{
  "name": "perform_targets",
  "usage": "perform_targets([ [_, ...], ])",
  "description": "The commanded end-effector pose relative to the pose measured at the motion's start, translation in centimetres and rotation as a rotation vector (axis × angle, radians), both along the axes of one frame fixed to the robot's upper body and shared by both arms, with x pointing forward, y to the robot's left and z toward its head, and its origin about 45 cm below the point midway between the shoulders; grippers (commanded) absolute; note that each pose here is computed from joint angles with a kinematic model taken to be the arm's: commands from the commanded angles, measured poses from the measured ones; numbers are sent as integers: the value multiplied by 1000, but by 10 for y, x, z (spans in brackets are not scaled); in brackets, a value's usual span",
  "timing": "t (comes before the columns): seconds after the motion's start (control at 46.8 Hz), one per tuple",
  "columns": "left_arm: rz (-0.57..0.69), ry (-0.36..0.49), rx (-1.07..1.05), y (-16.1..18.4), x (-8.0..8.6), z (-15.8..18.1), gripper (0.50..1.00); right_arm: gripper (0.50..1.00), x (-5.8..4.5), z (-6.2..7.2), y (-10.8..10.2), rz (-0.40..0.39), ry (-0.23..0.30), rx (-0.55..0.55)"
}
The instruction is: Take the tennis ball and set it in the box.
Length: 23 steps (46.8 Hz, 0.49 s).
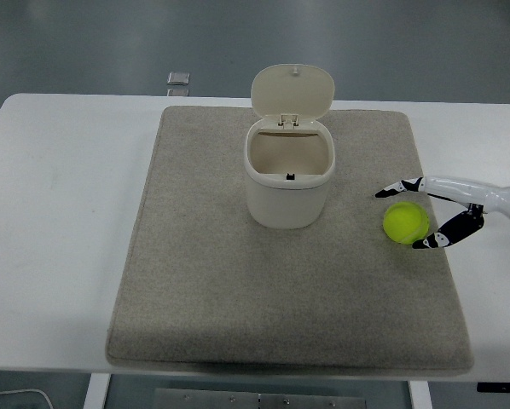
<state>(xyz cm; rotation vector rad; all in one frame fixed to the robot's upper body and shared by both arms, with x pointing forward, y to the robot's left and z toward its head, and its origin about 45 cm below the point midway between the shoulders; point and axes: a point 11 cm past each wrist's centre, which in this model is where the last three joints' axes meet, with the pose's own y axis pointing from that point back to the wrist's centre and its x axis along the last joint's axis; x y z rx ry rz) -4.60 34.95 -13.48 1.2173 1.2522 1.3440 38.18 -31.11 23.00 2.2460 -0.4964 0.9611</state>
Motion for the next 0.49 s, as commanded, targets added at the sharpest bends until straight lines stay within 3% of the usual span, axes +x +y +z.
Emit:
perform_targets([
  [0.0, 0, 0, 0, 0, 0, 0, 992, 899, 0, 0, 1, 1, 1, 1],
  [0.321, 0, 0, 0, 0, 0, 0, 992, 889, -1, -4, -1, -3, 9, -1],
  [0.47, 0, 0, 0, 0, 0, 0, 992, 860, -1, -4, -1, -1, 5, -6],
])
